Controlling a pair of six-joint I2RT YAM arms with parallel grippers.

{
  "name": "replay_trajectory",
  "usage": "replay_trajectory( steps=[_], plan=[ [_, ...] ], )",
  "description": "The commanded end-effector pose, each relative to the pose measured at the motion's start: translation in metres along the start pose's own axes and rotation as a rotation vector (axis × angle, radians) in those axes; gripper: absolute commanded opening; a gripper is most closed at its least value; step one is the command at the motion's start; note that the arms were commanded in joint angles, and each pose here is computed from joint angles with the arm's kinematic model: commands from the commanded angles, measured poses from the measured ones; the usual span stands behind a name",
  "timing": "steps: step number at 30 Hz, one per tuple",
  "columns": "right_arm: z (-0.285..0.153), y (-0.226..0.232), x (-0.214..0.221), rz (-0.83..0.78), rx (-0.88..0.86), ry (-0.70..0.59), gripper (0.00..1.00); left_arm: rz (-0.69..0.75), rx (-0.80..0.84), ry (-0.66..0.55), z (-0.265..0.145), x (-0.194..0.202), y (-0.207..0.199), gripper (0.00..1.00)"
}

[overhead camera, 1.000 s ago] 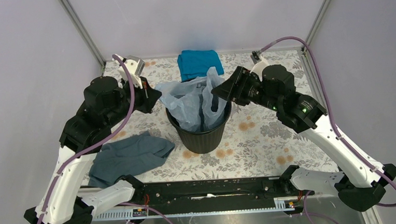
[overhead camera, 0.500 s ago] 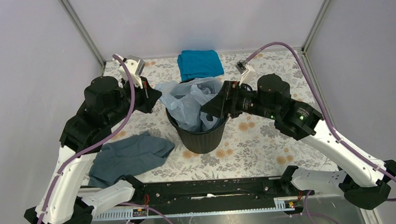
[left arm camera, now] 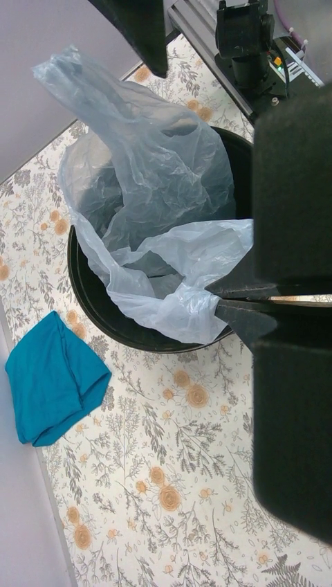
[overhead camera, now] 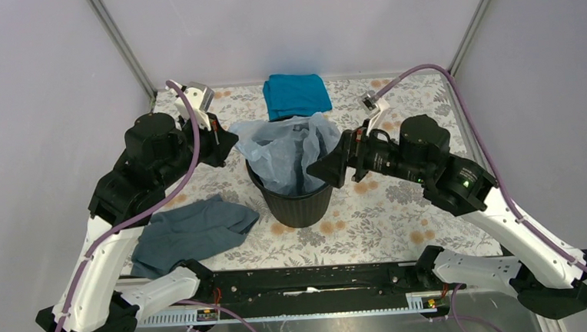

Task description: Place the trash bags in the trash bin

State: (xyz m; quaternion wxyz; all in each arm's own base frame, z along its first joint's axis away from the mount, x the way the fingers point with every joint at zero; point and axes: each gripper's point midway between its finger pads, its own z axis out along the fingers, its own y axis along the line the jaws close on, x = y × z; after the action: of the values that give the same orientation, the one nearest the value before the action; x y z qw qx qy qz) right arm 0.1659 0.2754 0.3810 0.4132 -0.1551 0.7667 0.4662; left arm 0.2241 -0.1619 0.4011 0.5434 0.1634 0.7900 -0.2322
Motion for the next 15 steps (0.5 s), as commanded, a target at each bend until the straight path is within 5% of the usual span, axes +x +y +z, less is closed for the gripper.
replay_trajectory(
  steps=[1, 5, 11, 15],
  plan=[
    [0.008, 0.041, -0.005, 0.058, -0.239, -0.033, 0.97, -0.013, -0.002, -0.061, -0.003, -0.020, -0.002, 0.00],
    [0.022, 0.028, -0.015, 0.057, -0.141, -0.045, 0.95, -0.017, 0.002, -0.061, -0.004, -0.020, -0.003, 0.00],
    [0.027, -0.055, -0.031, 0.088, 0.310, -0.169, 0.87, -0.018, 0.009, -0.073, -0.008, -0.023, -0.004, 0.00],
    [0.016, -0.075, -0.035, 0.082, 0.424, -0.202, 0.82, -0.018, 0.009, -0.076, -0.009, -0.023, -0.004, 0.00]
  ],
)
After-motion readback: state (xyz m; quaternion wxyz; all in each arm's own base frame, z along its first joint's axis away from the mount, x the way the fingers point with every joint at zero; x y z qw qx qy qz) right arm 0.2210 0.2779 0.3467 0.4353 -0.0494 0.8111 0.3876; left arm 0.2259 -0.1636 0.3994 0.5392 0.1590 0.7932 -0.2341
